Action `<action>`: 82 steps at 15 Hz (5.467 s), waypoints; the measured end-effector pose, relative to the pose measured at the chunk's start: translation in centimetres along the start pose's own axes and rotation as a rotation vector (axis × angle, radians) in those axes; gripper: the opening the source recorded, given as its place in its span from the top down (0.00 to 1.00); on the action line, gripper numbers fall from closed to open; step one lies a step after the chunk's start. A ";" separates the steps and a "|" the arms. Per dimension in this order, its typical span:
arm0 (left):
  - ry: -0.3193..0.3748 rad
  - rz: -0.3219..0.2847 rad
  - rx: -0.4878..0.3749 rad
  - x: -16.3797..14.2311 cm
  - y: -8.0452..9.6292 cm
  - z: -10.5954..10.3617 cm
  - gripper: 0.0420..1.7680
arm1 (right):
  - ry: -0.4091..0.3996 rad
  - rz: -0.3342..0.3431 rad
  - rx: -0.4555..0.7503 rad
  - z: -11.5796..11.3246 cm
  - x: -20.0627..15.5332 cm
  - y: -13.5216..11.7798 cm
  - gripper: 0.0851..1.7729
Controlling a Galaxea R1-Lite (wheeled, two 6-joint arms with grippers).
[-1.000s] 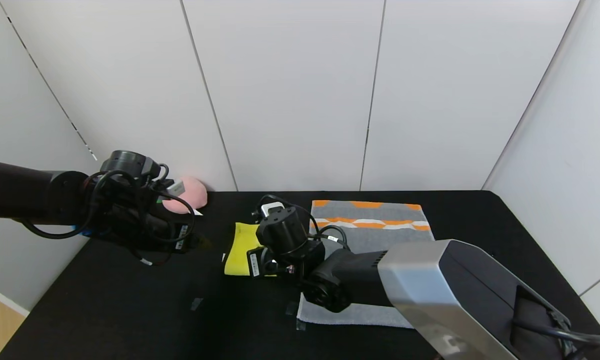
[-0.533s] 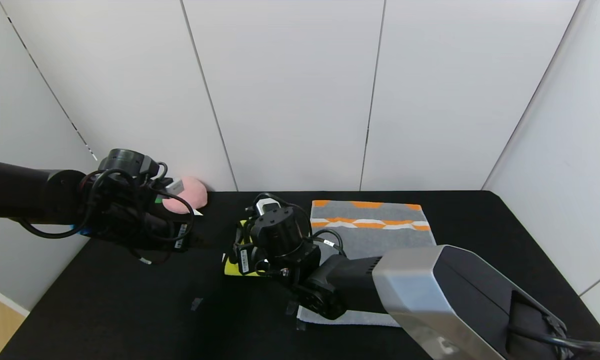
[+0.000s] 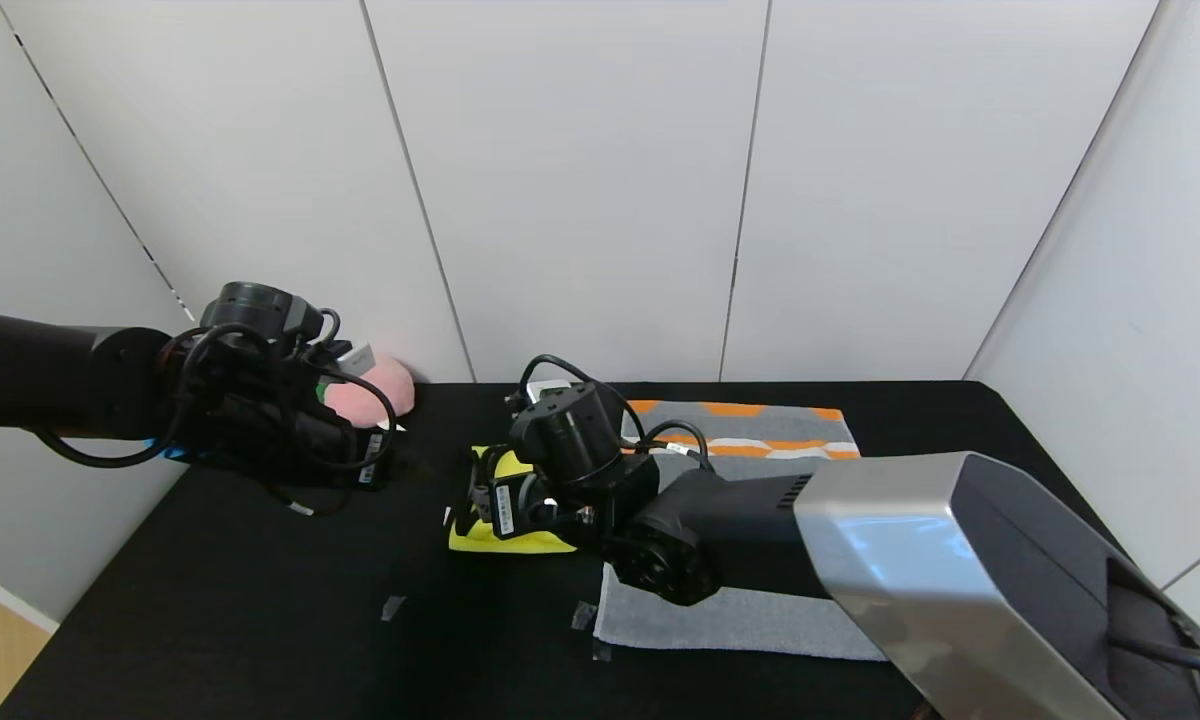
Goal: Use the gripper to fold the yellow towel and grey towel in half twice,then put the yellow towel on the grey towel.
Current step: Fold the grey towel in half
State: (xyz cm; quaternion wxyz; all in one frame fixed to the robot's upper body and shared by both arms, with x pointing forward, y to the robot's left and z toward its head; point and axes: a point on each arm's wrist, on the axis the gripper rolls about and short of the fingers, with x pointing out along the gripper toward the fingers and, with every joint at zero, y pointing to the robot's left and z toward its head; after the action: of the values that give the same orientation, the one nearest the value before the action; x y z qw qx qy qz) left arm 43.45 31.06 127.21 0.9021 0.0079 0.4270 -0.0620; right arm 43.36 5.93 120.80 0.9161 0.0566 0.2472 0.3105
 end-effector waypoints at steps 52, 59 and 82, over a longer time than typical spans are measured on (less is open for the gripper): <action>0.299 -0.124 0.667 7.4 -24.2 -8.6 0.03 | 0.798 -0.305 -0.138 -5.5 -21.0 -23.6 0.04; 0.289 -0.126 0.658 8.1 -24.6 -8.2 0.03 | 0.798 -0.313 -0.130 -5.8 -20.2 -24.3 0.04; 0.277 -0.126 0.626 9.6 -24.6 -7.1 0.03 | 0.857 -0.301 -0.167 -7.3 -17.9 -23.7 0.04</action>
State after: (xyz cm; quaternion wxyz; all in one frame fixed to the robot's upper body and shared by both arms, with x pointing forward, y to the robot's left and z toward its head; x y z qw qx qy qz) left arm 41.09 6.13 116.27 0.7837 0.2662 0.5055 -0.2437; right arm 40.31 -24.11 115.82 0.7677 -0.1875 0.5831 0.1884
